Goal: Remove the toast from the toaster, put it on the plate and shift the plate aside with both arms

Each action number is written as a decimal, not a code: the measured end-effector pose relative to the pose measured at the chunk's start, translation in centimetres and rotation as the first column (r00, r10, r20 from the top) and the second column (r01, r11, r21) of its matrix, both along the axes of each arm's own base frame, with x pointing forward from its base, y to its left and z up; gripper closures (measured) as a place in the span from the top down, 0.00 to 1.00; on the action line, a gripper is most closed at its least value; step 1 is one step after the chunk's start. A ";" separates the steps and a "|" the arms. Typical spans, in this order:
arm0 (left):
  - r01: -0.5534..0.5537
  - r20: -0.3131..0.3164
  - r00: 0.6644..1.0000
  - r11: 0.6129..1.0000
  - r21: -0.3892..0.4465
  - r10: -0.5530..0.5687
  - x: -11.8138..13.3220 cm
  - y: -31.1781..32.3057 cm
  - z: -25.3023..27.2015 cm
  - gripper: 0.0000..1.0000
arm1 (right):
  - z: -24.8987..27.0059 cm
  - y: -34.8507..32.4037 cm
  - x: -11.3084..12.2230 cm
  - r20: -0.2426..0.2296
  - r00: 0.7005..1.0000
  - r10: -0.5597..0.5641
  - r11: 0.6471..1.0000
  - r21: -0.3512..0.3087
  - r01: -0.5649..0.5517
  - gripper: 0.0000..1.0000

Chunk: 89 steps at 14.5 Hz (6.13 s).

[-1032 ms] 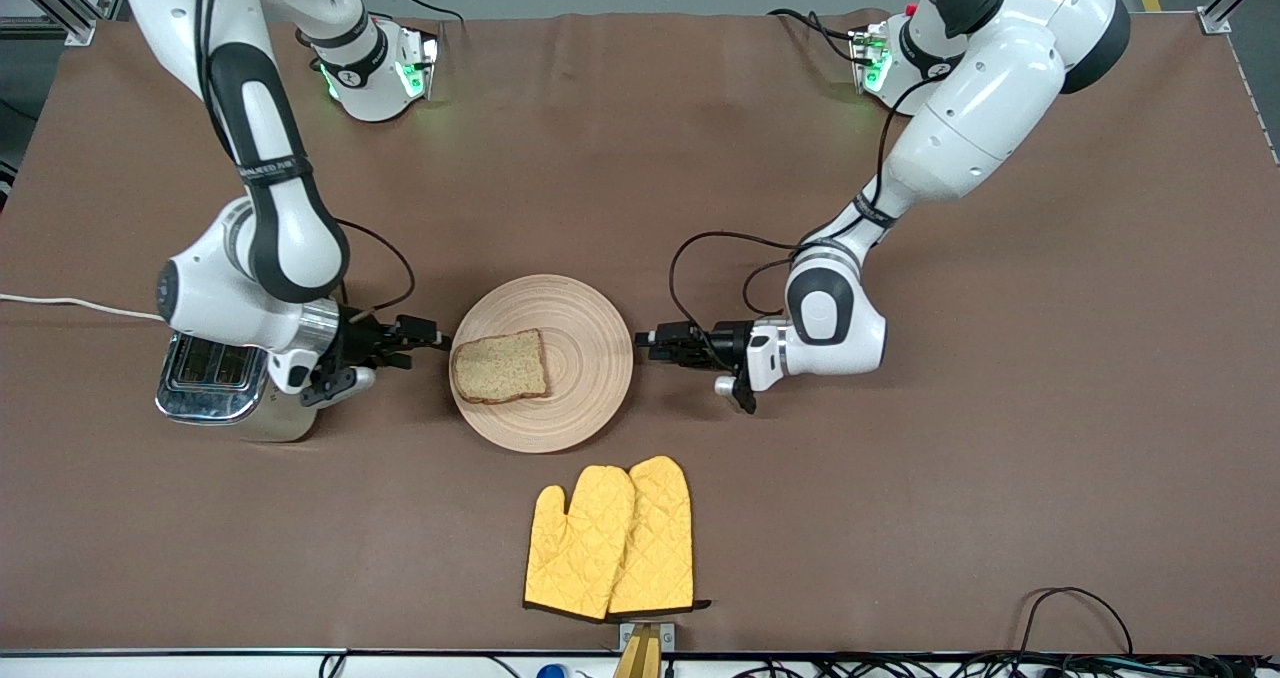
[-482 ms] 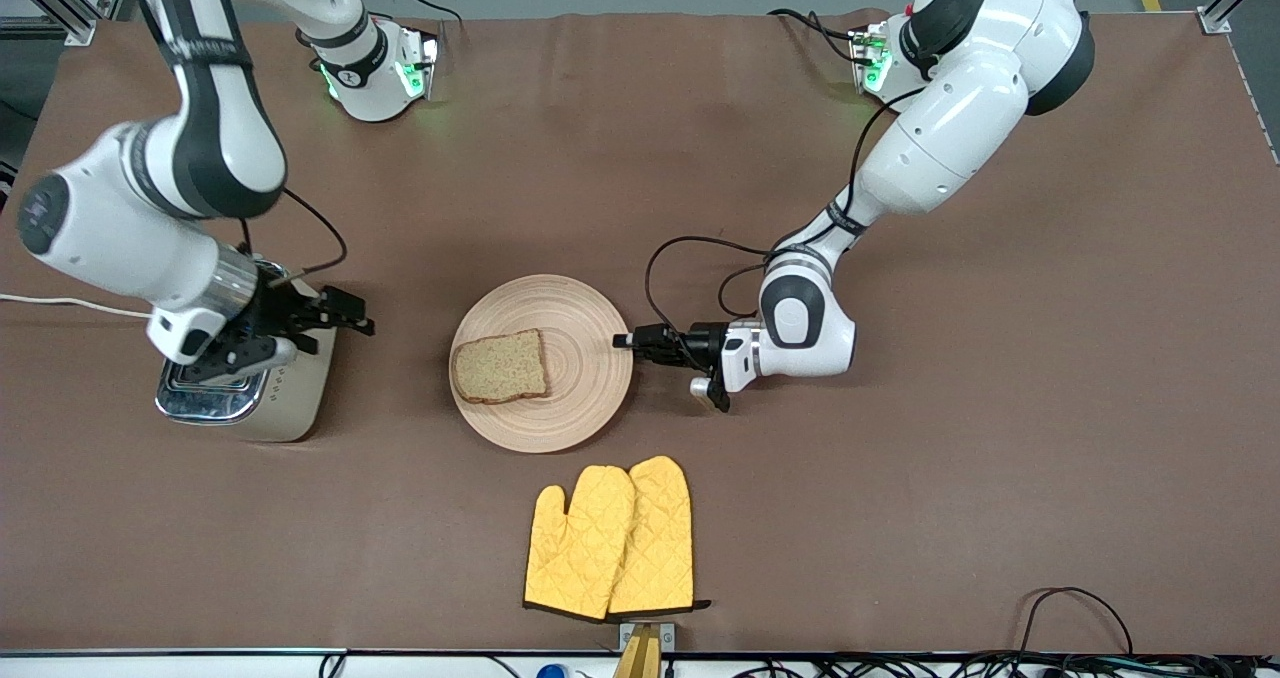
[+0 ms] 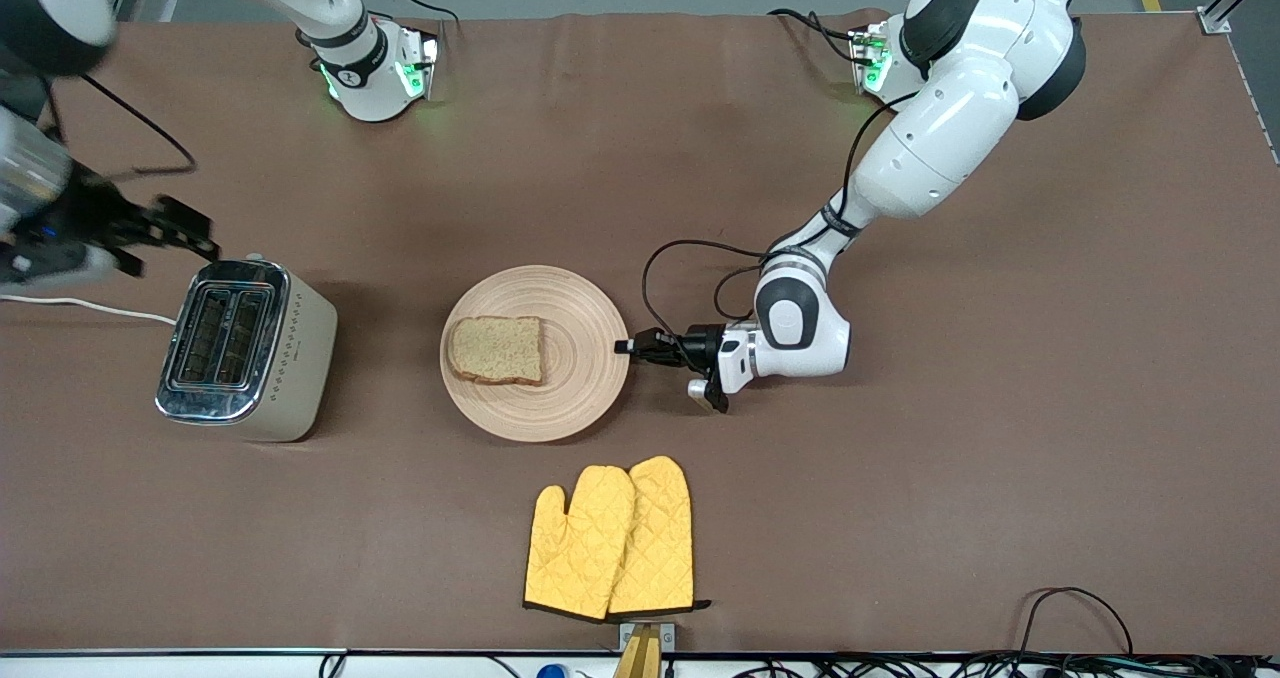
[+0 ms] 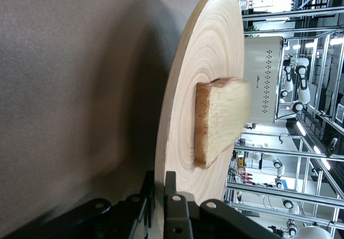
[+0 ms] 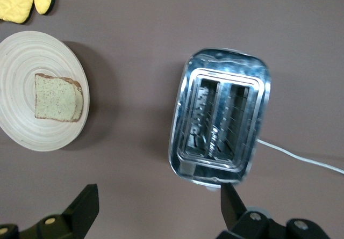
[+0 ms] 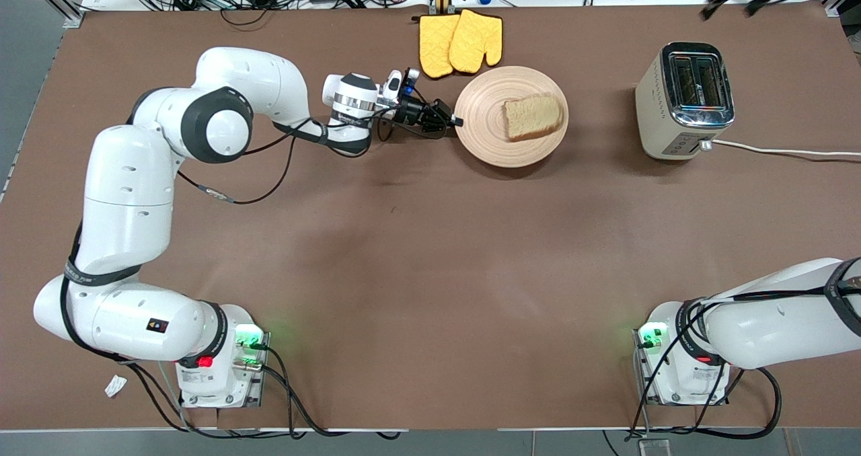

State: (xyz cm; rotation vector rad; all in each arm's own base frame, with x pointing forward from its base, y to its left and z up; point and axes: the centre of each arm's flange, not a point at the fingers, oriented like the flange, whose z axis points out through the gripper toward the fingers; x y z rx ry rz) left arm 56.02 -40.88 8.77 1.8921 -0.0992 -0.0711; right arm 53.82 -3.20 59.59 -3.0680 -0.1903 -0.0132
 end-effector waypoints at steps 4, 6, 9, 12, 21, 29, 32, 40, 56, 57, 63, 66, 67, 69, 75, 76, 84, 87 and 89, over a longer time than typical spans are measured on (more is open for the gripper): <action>-0.057 -0.007 0.998 0.998 0.009 0.057 2.6 2.5 1.4 0.10 | 6.8 -1.3 -1.5 0.016 1.000 -0.026 0.999 -0.024 0.027 1.00; -0.075 -0.041 0.996 0.996 0.039 0.077 4.5 4.1 4.3 0.10 | 8.3 -1.3 -1.9 0.021 0.999 -0.045 0.998 -0.040 0.046 1.00; -0.070 -0.068 0.995 0.993 0.099 0.077 7.5 8.6 10.4 0.10 | 10.0 -1.2 -2.5 0.020 0.998 -0.055 0.996 -0.073 0.057 1.00; 0.024 -0.094 0.995 0.995 0.095 -0.015 9.5 17.5 14.3 0.10 | 10.2 -1.1 -2.6 0.019 0.998 -0.055 0.995 -0.079 0.057 1.00; 0.121 -0.189 0.977 0.988 0.091 -0.103 7.8 44.8 14.6 0.10 | 10.2 0.8 -2.3 0.024 0.999 -0.042 0.991 -0.125 0.045 1.00; 0.100 -0.074 0.993 0.989 0.107 -0.093 5.0 56.8 8.4 0.10 | 8.8 -1.0 -1.4 0.029 0.996 -0.082 0.987 -0.136 0.086 1.00; 0.058 -0.021 0.998 0.990 0.125 -0.056 5.7 60.2 6.5 0.10 | 8.7 -0.9 -1.5 0.016 0.997 -0.081 0.987 -0.136 0.082 1.00; -0.061 0.022 0.998 0.973 0.223 0.058 7.2 64.6 5.3 0.10 | 8.6 -1.8 -1.7 0.005 0.995 -0.099 0.987 -0.130 0.099 1.00; -0.019 -0.160 0.962 0.641 0.767 0.220 13.0 39.4 34.8 1.00 | 8.5 -1.4 -1.8 -0.009 0.996 -0.093 0.988 -0.123 0.091 1.00; -0.021 -0.148 0.962 0.600 0.800 0.231 12.7 36.5 35.9 1.00 | 8.5 -1.4 -1.8 -0.008 0.996 -0.092 0.988 -0.123 0.091 1.00; -0.072 -0.008 0.984 0.437 0.897 0.180 10.1 27.3 41.9 1.00 | 8.7 -1.4 -1.8 -0.002 0.996 -0.093 0.988 -0.123 0.092 1.00; -0.081 0.003 0.982 0.411 0.908 0.188 9.1 28.4 44.2 1.00 | 8.7 -1.5 -1.8 -0.003 0.996 -0.094 0.988 -0.123 0.093 1.00; -0.087 0.009 0.982 0.408 0.909 0.189 9.0 28.6 44.6 1.00 | 8.7 -1.5 -1.8 -0.004 0.996 -0.094 0.988 -0.123 0.092 1.00; -0.102 0.029 0.982 0.403 0.910 0.184 8.6 28.4 45.8 1.00 | 8.6 -1.4 -1.9 -0.008 0.996 -0.093 0.988 -0.123 0.091 1.00; -0.127 0.108 0.991 0.294 0.947 0.080 4.6 27.9 52.5 1.00 | 8.6 -1.5 -2.3 -0.033 0.995 -0.095 0.988 -0.123 0.091 1.00; -0.118 0.112 0.993 0.281 0.952 0.040 3.8 28.9 53.7 1.00 | 8.6 -1.5 -2.4 -0.037 0.995 -0.096 0.988 -0.123 0.091 1.00; -0.044 0.063 0.996 0.267 0.963 -0.064 -3.5 34.0 55.7 1.00 | 8.6 -1.5 -2.4 -0.038 0.995 -0.096 0.988 -0.123 0.091 1.00; -0.035 0.062 0.994 0.282 0.959 -0.090 -6.3 32.5 56.1 1.00 | 8.6 -1.4 -2.4 -0.040 0.995 -0.095 0.988 -0.123 0.089 1.00; -0.034 0.063 0.995 0.325 0.945 -0.082 -7.0 32.4 56.4 1.00 | 8.6 -1.3 -2.4 -0.042 0.995 -0.093 0.989 -0.123 0.087 1.00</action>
